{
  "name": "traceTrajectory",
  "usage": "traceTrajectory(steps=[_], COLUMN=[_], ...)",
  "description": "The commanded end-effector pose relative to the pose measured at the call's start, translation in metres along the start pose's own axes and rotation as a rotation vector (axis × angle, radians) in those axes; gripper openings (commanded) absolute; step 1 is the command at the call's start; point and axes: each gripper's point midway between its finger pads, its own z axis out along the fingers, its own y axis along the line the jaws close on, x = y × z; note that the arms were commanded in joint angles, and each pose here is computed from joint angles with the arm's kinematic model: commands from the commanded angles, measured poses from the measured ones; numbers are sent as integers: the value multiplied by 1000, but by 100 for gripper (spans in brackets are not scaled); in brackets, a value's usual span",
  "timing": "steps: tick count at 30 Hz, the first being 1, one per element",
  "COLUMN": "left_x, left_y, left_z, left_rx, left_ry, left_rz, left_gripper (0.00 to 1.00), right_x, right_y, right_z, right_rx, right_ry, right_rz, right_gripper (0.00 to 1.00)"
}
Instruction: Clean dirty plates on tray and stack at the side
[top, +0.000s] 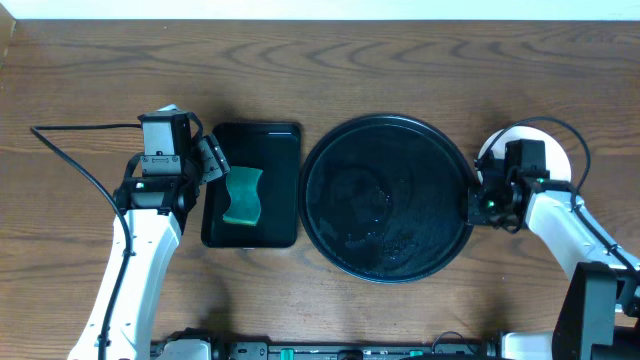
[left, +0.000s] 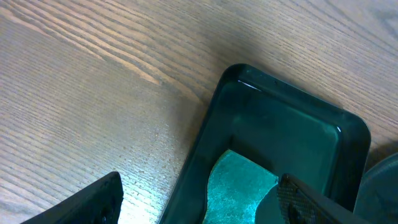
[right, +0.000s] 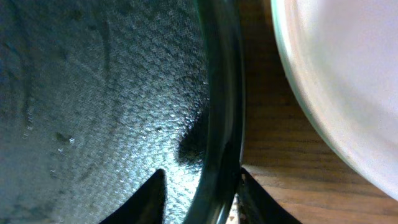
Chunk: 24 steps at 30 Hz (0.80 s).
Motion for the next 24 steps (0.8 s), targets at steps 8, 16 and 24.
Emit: traceTrajectory(steps=[8,16,24], left_x=[-11,-11,-11], left_y=[0,0,0], left_z=[-6,-6,-6], left_rx=[-7,-7,-7], left_ry=[-31,-31,-31], left_rz=[-14,-14,-14], left_gripper=[80,80,80], right_x=[-65,-72,-75], right_y=[15,41,43], right_z=[-52,-50,-49], right_rx=[7,29,48], right_ry=[-202,-235,-244], right_rz=[-148,-477,-507], right_gripper=[47,54,99])
